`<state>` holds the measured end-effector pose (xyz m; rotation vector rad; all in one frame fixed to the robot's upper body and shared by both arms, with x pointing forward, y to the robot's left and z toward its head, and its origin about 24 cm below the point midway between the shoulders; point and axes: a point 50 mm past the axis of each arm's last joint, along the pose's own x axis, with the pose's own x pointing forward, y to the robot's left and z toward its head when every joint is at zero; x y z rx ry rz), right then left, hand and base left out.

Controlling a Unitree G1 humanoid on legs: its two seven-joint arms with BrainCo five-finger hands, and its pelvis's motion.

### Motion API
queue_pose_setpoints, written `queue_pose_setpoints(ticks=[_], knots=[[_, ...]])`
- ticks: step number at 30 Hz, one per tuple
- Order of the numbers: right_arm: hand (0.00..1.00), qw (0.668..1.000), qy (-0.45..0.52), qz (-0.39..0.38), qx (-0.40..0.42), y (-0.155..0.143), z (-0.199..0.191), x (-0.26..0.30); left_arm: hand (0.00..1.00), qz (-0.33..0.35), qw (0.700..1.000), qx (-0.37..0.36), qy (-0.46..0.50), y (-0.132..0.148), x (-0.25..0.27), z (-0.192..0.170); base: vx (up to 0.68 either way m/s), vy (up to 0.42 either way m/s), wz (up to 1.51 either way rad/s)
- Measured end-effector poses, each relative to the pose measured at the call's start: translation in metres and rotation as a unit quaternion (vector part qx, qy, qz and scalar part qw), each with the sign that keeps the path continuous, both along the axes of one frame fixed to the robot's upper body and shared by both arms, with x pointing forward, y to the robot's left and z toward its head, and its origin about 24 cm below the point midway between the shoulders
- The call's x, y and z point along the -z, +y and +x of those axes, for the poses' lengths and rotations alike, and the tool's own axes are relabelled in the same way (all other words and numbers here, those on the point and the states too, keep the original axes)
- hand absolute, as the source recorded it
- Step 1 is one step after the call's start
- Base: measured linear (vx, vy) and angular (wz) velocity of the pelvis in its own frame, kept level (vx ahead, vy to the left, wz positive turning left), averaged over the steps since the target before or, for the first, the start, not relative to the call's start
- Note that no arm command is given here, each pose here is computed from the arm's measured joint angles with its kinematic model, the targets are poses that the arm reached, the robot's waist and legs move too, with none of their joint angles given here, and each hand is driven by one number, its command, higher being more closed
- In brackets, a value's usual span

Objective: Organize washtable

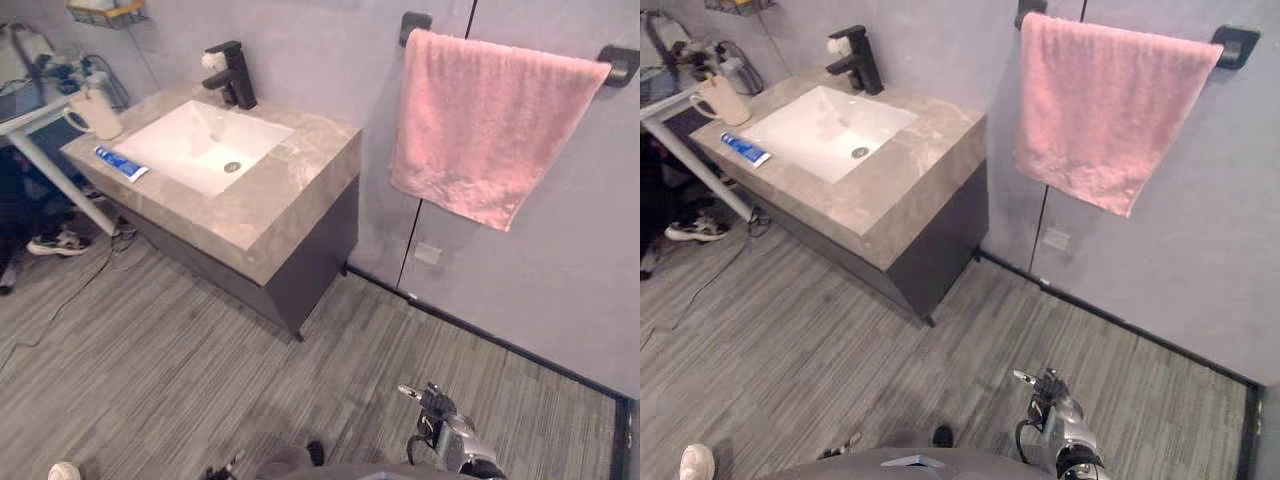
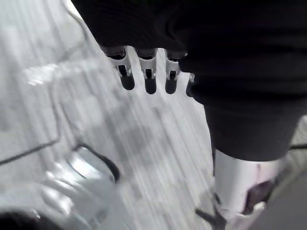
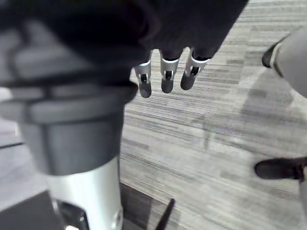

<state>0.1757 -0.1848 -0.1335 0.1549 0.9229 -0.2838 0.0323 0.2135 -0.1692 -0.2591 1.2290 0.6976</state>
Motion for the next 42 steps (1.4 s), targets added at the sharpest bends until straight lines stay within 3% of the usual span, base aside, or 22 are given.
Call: queue_pose_setpoints(ticks=[3, 9, 16, 20, 23, 32, 37, 42], knots=[[0.0, 0.999, -0.021, -0.011, -0.023, 0.001, 0.017, -0.008, 0.0, 0.004, 1.0, 0.008, 0.001, 0.0, 0.0, 0.007, -0.43, -0.205, 0.98], [0.0, 1.0, -0.003, -0.026, 0.007, -0.018, 0.001, -0.003, 0.0, 0.014, 0.999, 0.031, -0.013, 0.001, -0.003, 0.013, -0.43, -0.056, 1.14], [0.0, 0.996, 0.061, -0.023, 0.063, -0.031, -0.045, 0.015, 0.0, 0.005, 1.0, 0.018, 0.002, -0.003, -0.001, -0.001, 0.02, 0.15, 0.87], [0.0, 0.986, 0.123, 0.008, 0.11, -0.023, -0.082, 0.029, 0.0, 0.019, 0.999, 0.039, 0.029, 0.011, -0.001, -0.01, 0.0, 0.225, 0.87], [0.0, 0.984, 0.131, 0.012, 0.118, -0.023, -0.086, 0.031, 0.0, 0.018, 0.999, 0.032, 0.034, 0.01, -0.001, -0.013, 0.0, 0.112, 0.1], [0.0, 0.981, 0.143, 0.025, 0.126, -0.017, -0.089, 0.034, 0.0, 0.011, 0.999, -0.002, 0.029, 0.013, 0.0, -0.016, 0.06, -0.006, 0.09], [0.0, 0.983, 0.111, 0.014, 0.149, -0.021, -0.09, 0.029, 0.0, -0.007, 0.995, -0.103, -0.014, 0.01, -0.001, -0.009, 0.12, 0.028, 1.03], [0.0, 0.978, 0.084, 0.037, 0.188, -0.01, -0.083, 0.028, 0.0, -0.002, 0.993, -0.116, -0.02, 0.015, -0.002, -0.004, 0.07, -0.108, 0.2]])
